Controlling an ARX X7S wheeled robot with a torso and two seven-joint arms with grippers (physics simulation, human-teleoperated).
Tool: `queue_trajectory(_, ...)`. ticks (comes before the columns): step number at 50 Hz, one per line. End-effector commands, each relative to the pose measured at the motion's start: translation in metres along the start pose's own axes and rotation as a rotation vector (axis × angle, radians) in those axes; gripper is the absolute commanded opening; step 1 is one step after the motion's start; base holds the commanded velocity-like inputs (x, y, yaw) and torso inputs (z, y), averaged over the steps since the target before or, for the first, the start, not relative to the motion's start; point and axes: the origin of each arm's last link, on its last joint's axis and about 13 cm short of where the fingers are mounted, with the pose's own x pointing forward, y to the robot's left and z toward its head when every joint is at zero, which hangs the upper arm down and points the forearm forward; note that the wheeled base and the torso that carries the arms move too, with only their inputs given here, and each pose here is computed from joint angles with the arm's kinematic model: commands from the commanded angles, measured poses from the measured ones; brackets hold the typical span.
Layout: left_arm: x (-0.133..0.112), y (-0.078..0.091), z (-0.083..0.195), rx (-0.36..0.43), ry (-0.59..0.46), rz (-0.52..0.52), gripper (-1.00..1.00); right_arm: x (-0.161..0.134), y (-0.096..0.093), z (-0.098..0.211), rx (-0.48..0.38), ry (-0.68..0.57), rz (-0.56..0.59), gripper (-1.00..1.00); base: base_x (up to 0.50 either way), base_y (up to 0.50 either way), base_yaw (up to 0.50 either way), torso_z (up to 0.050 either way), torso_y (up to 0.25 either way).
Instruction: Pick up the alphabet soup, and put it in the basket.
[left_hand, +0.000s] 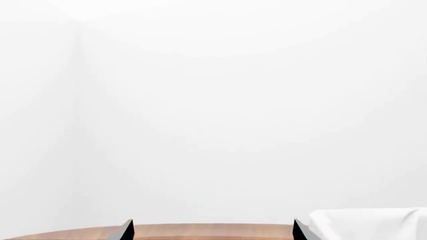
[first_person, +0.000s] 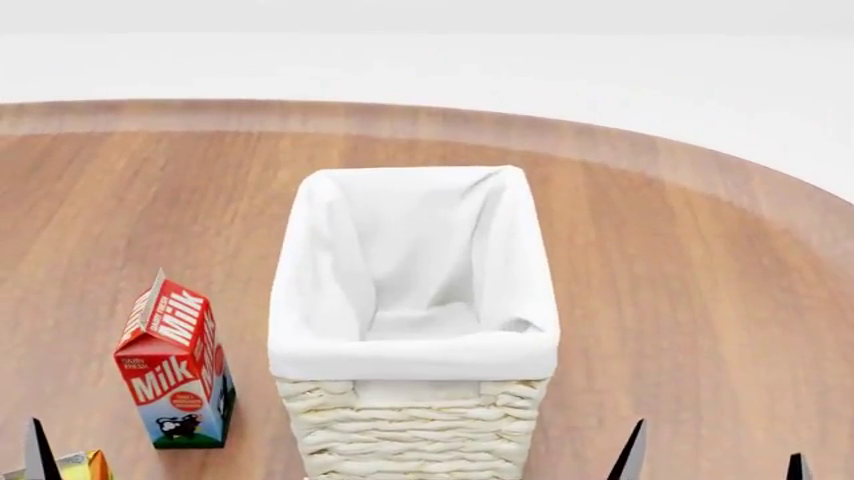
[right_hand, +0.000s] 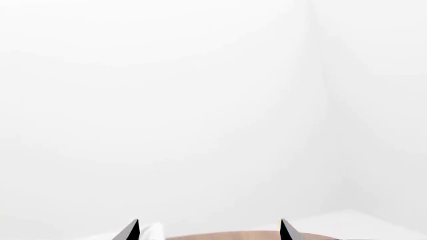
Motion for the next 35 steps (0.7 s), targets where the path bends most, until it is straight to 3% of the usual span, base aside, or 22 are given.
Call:
queue_trajectory(1, 0.001, 0.001, 0.0, 0.001, 0.0, 0.009, 1.0, 0.005, -0.006, -0.003, -0.035, 0.018, 0.011, 1.0, 0.0, 0.0, 0.0, 0.0, 0.0)
queue_trajectory(5, 0.001, 0.001, -0.001, 0.005, 0.0, 0.011, 1.0, 0.01, -0.013, 0.003, -0.063, 0.011, 0.004, 1.0, 0.0, 0.0, 0.0, 0.0, 0.0)
queue_trajectory(15, 0.002, 0.001, -0.002, 0.009, 0.003, 0.014, 1.0, 0.025, -0.031, 0.015, -0.21, 0.066, 0.259, 1.0, 0.0, 0.0, 0.0, 0.0, 0.0)
queue_trajectory(16, 0.002, 0.001, -0.002, 0.007, 0.004, 0.013, 1.0, 0.024, -0.033, 0.017, -0.216, 0.076, 0.319, 1.0, 0.0, 0.0, 0.0, 0.0, 0.0)
queue_trajectory(18, 0.002, 0.001, -0.002, 0.01, 0.005, 0.012, 1.0, 0.027, -0.035, 0.019, -0.212, 0.076, 0.312, 1.0, 0.0, 0.0, 0.0, 0.0, 0.0)
queue_trajectory(26, 0.003, 0.001, -0.002, 0.015, 0.005, 0.012, 1.0, 0.047, -0.049, 0.021, -0.251, 0.141, 0.481, 1.0, 0.0, 0.0, 0.0, 0.0, 0.0)
queue_trajectory(35, 0.003, 0.001, -0.004, 0.017, 0.008, 0.013, 1.0, 0.062, -0.058, 0.021, -0.283, 0.228, 0.584, 1.0, 0.0, 0.0, 0.0, 0.0, 0.0)
